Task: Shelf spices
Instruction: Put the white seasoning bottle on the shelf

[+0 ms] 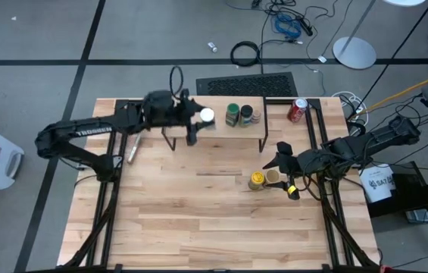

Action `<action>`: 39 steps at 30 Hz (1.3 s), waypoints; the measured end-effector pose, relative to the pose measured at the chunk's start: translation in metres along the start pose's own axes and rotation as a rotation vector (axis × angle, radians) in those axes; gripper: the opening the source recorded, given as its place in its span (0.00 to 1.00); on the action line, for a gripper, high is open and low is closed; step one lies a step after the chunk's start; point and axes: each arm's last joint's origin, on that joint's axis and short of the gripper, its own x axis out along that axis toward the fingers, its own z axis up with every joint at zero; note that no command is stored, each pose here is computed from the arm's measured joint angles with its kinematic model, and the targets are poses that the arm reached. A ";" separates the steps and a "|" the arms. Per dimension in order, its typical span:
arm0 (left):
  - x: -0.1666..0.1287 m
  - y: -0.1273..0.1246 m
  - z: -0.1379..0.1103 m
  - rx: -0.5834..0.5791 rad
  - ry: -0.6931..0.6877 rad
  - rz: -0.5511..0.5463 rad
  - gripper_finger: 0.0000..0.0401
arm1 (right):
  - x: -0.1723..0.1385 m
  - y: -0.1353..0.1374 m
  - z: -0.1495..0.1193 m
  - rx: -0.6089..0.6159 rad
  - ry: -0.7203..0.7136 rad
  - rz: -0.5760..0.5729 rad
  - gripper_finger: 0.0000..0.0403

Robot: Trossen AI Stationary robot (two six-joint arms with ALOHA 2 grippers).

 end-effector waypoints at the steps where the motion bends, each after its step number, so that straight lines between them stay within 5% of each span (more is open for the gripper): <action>1: -0.001 0.007 -0.002 -0.005 0.005 0.001 0.52 | 0.000 0.000 0.000 0.000 -0.001 0.000 0.68; 15: 0.019 0.068 -0.037 -0.051 0.047 -0.016 0.52 | 0.000 -0.001 0.001 -0.005 -0.014 -0.022 0.68; 39: 0.068 0.079 -0.061 -0.004 0.068 -0.103 0.52 | 0.000 -0.001 0.001 0.001 -0.013 -0.023 0.68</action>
